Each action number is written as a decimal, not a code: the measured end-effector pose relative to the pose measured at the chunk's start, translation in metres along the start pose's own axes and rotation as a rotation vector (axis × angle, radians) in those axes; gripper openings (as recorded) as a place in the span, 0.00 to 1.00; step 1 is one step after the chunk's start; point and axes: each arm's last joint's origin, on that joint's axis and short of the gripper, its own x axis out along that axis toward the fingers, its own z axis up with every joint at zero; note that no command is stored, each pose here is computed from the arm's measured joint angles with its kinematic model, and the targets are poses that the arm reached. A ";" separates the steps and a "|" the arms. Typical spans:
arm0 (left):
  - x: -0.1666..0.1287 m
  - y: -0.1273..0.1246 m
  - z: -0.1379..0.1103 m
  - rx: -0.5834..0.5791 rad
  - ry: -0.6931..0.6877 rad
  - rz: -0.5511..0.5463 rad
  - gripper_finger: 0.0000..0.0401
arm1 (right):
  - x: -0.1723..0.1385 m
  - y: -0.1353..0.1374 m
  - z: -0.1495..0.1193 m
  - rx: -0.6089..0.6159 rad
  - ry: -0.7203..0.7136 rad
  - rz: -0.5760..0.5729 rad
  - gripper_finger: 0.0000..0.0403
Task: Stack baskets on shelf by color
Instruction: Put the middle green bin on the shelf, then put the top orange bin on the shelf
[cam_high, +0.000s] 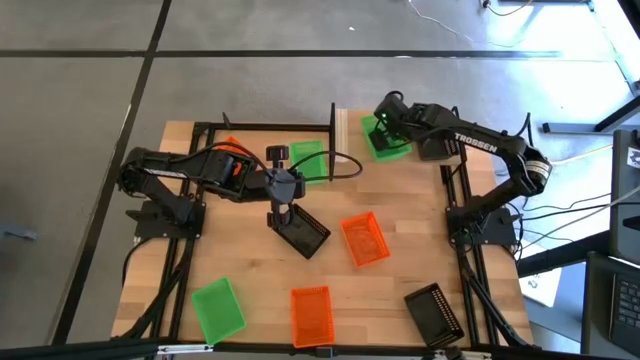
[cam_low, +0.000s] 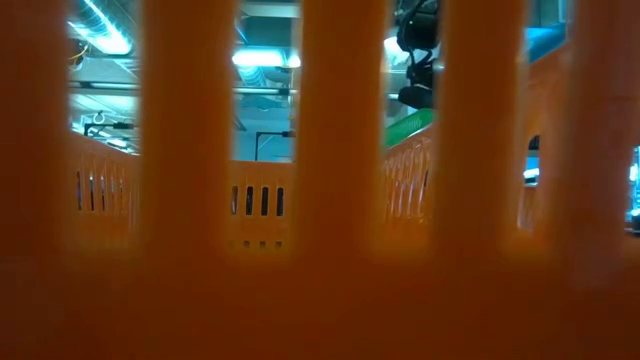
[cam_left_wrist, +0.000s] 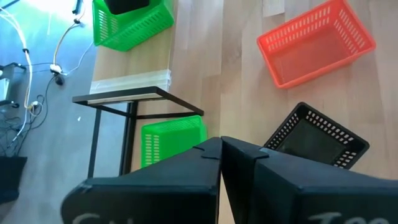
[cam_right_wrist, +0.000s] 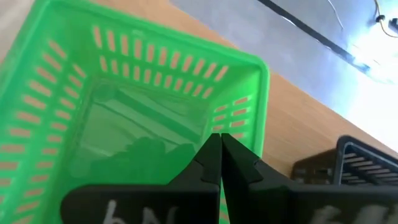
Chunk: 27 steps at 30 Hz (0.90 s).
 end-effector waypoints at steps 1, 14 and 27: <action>0.000 0.000 0.000 0.000 0.000 0.000 0.00 | 0.000 0.000 -0.001 -0.004 0.006 -0.007 0.00; 0.000 0.000 0.000 0.001 0.000 -0.001 0.00 | -0.003 0.001 -0.006 -0.015 0.006 -0.104 0.00; -0.001 0.000 -0.016 -0.121 0.148 0.032 0.00 | -0.065 0.047 -0.011 -0.230 -0.193 -0.066 0.00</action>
